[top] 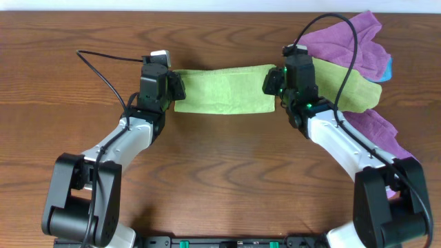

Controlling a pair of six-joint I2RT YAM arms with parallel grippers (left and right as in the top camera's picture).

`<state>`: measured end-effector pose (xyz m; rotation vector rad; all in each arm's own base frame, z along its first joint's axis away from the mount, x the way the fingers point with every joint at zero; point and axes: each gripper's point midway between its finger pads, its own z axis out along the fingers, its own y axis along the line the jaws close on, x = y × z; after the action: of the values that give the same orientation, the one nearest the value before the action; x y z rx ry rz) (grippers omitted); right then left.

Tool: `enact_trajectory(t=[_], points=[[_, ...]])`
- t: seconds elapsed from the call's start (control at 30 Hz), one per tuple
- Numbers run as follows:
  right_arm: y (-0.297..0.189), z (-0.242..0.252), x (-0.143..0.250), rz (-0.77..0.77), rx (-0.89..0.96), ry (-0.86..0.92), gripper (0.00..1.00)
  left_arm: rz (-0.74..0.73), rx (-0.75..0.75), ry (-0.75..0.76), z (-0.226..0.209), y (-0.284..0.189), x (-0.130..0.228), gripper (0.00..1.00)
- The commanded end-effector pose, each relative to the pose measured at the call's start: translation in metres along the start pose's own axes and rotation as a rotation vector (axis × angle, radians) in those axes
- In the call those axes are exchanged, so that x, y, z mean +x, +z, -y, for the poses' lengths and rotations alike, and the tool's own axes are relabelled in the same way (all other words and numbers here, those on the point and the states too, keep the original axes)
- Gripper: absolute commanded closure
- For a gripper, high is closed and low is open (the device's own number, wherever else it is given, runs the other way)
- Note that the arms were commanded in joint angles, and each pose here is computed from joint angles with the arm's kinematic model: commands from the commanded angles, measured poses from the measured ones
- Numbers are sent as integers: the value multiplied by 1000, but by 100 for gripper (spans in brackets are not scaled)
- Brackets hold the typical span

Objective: Fold the cloth

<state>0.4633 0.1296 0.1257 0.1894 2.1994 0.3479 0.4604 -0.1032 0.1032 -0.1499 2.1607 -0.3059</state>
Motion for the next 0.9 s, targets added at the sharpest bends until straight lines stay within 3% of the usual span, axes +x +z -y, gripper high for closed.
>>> enact_trajectory(t=[0.0, 0.37, 0.8, 0.83, 0.87], points=[[1, 9, -6, 18, 35, -8, 99, 25, -31, 19, -5, 4, -10, 94], [-7, 32, 58, -241, 130, -17, 98, -242, -122, 28, -27, -3, 56, 94], [-12, 34, 75, -317, 130, -17, 99, -293, -147, -17, -32, -7, 69, 94], [-12, 32, 76, -321, 120, -15, 87, -293, -147, -17, -32, -7, 69, 94], [-12, 30, 77, -327, 110, -13, 64, -293, -147, -17, -32, -7, 69, 94]])
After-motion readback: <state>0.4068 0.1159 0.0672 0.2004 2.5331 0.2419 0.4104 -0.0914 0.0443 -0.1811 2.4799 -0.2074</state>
